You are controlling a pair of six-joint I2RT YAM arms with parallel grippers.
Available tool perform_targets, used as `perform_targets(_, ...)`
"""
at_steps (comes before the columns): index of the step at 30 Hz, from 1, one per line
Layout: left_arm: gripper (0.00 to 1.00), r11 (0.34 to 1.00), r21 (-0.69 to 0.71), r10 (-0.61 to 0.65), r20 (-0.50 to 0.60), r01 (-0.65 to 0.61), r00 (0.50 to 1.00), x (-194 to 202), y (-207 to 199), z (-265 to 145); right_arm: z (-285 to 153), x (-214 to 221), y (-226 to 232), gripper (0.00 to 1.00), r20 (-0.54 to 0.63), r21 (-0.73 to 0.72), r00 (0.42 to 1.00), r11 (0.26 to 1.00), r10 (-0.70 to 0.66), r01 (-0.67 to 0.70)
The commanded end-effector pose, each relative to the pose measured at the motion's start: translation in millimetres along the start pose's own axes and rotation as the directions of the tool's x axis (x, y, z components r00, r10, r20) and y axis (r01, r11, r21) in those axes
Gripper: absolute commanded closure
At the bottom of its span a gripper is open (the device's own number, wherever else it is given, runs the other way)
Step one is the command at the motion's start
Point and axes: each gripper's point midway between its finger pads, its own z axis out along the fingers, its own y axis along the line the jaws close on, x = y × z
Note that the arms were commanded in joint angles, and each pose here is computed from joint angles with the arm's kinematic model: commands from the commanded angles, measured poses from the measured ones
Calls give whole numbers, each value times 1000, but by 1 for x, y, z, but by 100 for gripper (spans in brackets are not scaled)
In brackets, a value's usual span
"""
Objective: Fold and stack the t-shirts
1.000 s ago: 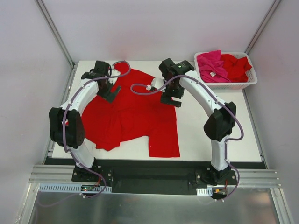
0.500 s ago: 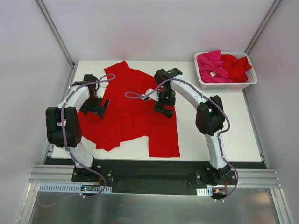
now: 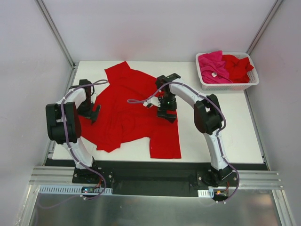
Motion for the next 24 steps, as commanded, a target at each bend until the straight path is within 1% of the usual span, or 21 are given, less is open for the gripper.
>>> perform_targets(1,4,993,-117,25,-39,-29,999,-16,24,10,3,22,17,4,-49,-106,998,994,-36,30)
perform_targets(3,4,991,-130,35,-56,-42,998,-23,27,18,2,29,20,4,-63,-124,997,991,-49,40)
perform_targets(4,4,988,-147,33,-43,-39,999,-32,32,15,3,33,21,4,-72,-132,996,991,-48,38)
perform_targets(6,5,987,-154,43,-53,-51,998,-40,35,21,2,39,21,4,-80,-129,995,991,-53,42)
perform_targets(12,5,981,-185,66,-3,-66,998,-71,49,14,5,50,32,4,-89,-146,996,989,-14,1)
perform_targets(17,4,974,-207,110,56,-96,992,-96,60,-1,4,59,46,4,-102,-165,995,986,-3,-14)
perform_targets(21,4,965,-235,145,110,-116,983,-117,72,-19,6,72,67,4,-133,-215,991,976,-3,-26)
perform_targets(24,3,966,-230,154,154,-117,976,-124,74,-31,-7,71,67,4,-106,-172,994,985,-2,-16)
